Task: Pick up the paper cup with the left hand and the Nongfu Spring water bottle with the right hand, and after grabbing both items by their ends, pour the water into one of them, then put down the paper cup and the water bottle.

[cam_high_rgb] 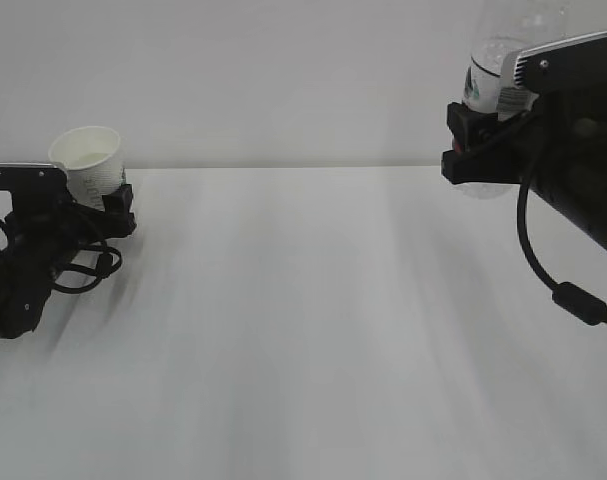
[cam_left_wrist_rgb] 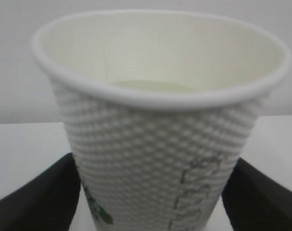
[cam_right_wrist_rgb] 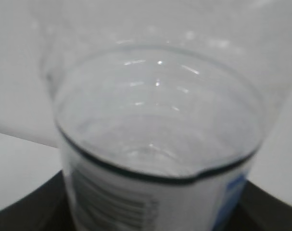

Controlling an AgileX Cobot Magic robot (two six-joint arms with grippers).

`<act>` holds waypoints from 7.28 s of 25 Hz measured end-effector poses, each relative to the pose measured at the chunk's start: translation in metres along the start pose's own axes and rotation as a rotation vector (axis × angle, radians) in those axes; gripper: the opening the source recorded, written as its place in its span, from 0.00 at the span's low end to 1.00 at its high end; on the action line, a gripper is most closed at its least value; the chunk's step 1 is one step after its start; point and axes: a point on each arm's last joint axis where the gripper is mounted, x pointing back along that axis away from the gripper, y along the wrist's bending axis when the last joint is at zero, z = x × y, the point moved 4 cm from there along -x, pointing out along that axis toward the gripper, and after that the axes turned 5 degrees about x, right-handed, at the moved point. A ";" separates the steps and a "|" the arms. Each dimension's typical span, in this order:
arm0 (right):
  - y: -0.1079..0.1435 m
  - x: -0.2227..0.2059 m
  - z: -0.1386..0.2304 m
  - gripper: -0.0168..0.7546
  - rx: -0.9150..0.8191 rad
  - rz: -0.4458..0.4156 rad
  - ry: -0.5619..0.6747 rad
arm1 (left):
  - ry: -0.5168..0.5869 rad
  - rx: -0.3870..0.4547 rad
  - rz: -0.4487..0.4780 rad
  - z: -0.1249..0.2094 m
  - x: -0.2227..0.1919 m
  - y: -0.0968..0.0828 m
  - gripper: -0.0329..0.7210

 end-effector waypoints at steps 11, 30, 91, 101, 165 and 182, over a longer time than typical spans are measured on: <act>0.000 0.000 0.000 0.64 0.001 -0.001 0.000 | -0.013 0.001 0.002 -0.017 0.010 -0.002 0.95; 0.000 0.000 0.000 0.64 0.001 -0.001 0.000 | -0.004 -0.002 0.006 -0.064 0.090 -0.005 0.91; 0.000 0.000 0.006 0.64 0.049 -0.004 0.045 | 0.171 -0.022 0.033 -0.164 0.211 -0.020 0.81; 0.007 -0.014 0.042 0.64 0.091 0.010 0.118 | 0.171 -0.023 0.034 -0.164 0.211 -0.020 0.81; -0.039 -0.106 0.146 0.64 -0.042 0.087 0.151 | 0.139 -0.058 0.055 -0.162 0.203 -0.022 0.81; -0.037 -0.109 0.147 0.85 -0.078 0.086 0.078 | 0.168 -0.080 0.060 -0.158 0.204 -0.022 0.81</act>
